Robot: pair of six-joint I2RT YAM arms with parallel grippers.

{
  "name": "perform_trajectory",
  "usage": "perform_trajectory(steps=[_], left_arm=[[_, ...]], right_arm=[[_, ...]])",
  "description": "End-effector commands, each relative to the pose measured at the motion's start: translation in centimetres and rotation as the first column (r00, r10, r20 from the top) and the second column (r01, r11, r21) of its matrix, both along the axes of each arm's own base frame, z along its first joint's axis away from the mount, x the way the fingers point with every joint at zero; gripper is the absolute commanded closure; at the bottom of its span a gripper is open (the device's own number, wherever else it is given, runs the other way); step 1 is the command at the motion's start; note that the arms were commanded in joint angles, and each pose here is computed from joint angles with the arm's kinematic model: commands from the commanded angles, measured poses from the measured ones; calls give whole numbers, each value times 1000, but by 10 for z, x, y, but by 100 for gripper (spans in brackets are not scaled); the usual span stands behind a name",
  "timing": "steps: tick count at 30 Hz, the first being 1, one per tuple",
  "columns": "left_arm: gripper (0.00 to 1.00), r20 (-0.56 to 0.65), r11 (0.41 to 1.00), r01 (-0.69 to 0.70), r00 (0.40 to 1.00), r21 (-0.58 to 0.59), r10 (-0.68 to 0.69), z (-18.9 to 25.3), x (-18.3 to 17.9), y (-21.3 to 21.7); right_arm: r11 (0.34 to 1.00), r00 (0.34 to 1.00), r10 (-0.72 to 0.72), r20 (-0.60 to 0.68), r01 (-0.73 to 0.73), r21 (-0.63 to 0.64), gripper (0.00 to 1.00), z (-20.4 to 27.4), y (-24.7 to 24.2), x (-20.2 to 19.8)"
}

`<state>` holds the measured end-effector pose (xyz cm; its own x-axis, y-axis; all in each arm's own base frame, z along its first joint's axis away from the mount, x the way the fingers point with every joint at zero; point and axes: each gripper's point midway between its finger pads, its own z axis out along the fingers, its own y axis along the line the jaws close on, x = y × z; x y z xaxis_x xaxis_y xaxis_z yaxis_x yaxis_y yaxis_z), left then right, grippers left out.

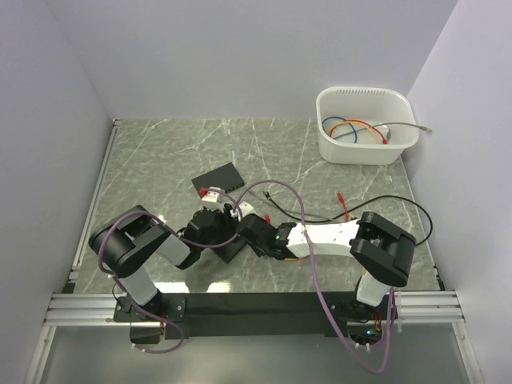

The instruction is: Insert the plug into the switch port

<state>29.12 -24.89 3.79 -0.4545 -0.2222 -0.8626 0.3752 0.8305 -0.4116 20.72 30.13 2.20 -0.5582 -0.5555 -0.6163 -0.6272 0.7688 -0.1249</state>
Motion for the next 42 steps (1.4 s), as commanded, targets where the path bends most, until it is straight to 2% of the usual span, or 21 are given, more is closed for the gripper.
perform_trajectory(steps=[1, 7, 12, 14, 16, 17, 21, 25, 33, 37, 39, 41, 42], left_arm=[[48, -379, 953, 302, 880, -23, -288, -75, -110, -25], [48, -382, 946, 323, 869, -40, -313, -77, -118, -31], [48, -381, 937, 347, 861, -46, -338, -77, -124, -36], [48, -377, 927, 372, 853, -48, -362, -76, -126, -41], [48, -374, 916, 399, 843, -44, -386, -76, -128, -43], [48, -380, 907, 419, 832, -45, -403, -76, -132, -46], [47, -375, 881, 471, 809, -44, -452, -72, -144, -59], [47, -395, 848, 529, 785, 28, -476, -80, -164, -72], [47, -413, 827, 563, 751, -6, -514, -79, -185, -85], [45, -439, 854, 521, 767, 2, -468, -80, -186, -77], [44, -437, 865, 502, 780, 8, -448, -78, -185, -72], [42, -458, 891, 451, 803, 47, -382, -83, -181, -61], [41, -458, 902, 430, 810, 38, -366, -79, -178, -60]], right_arm=[[925, 955, -151, 257, 45, 377, 100, 91, 59, 70], [901, 947, -163, 278, 27, 433, 100, 108, 67, 81], [862, 937, -126, 327, -59, 503, 100, 138, 88, 85], [815, 928, -93, 360, -136, 563, 100, 155, 101, 82], [797, 912, -58, 405, -202, 569, 100, 158, 100, 78], [755, 890, -53, 452, -260, 601, 100, 177, 104, 75], [748, 856, -17, 517, -332, 574, 100, 193, 112, 77], [732, 819, 4, 573, -393, 557, 100, 214, 124, 83], [660, 773, -94, 627, -423, 621, 100, 260, 128, 93], [692, 788, -103, 607, -381, 613, 100, 248, 126, 98], [724, 814, -109, 571, -328, 606, 100, 226, 115, 100], [752, 846, -134, 516, -252, 609, 98, 196, 97, 97], [757, 850, -154, 503, -225, 613, 91, 191, 88, 97]])
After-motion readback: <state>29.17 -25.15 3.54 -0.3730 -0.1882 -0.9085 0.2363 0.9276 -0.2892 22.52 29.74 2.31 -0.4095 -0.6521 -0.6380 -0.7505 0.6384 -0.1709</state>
